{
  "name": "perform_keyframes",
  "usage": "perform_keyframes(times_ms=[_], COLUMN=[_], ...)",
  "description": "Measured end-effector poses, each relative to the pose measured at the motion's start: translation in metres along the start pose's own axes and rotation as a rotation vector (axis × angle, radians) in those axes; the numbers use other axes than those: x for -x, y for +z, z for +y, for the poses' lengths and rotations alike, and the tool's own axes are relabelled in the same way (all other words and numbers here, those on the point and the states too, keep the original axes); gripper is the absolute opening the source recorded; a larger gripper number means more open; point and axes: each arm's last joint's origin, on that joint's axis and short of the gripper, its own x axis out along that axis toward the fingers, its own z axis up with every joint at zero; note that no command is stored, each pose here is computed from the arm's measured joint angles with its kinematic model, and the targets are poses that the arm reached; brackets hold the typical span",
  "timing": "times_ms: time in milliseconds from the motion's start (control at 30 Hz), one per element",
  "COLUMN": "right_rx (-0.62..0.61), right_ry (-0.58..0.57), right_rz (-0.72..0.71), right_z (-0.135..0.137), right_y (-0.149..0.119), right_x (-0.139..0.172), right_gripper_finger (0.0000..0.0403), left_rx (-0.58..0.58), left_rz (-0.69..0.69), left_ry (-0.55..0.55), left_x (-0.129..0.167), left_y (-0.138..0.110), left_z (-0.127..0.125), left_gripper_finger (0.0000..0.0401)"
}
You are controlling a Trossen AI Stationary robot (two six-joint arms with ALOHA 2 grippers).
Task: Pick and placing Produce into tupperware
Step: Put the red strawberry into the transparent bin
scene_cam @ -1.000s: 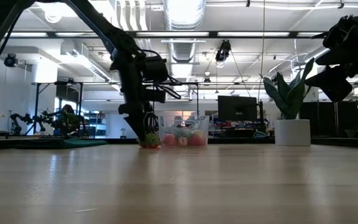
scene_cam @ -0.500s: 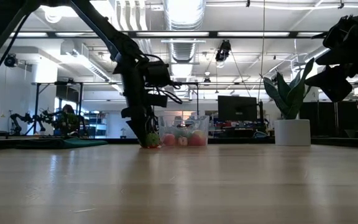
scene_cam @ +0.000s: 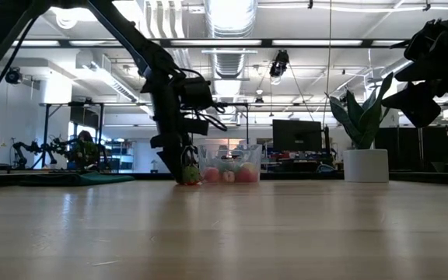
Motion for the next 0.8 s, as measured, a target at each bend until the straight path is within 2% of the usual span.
perform_keyframes(times_ms=[300, 467, 600, 700, 800], right_rx=[0.000, 0.000, 0.000, 0.000, 0.000], right_ry=[0.000, 0.000, 0.000, 0.000, 0.000], right_rz=[0.000, 0.000, 0.000, 0.000, 0.000], right_z=[0.000, 0.000, 0.000, 0.000, 0.000], right_y=[0.000, 0.000, 0.000, 0.000, 0.000], right_x=[0.000, 0.000, 0.000, 0.000, 0.000], right_gripper_finger=[0.0233, 0.0233, 0.0233, 0.0233, 0.0233], left_rx=[-0.001, -0.007, -0.008, -0.011, 0.058], left_rz=[-0.015, -0.072, -0.179, -0.329, -0.440], left_ry=[0.009, 0.064, 0.125, 0.174, 0.163], left_x=[0.008, 0.038, 0.067, 0.086, 0.087], left_y=[0.006, 0.019, 0.036, 0.054, 0.070], left_z=[0.002, 0.007, 0.015, 0.024, 0.030], left_gripper_finger=[0.0125, 0.0124, 0.0124, 0.0123, 0.0124])
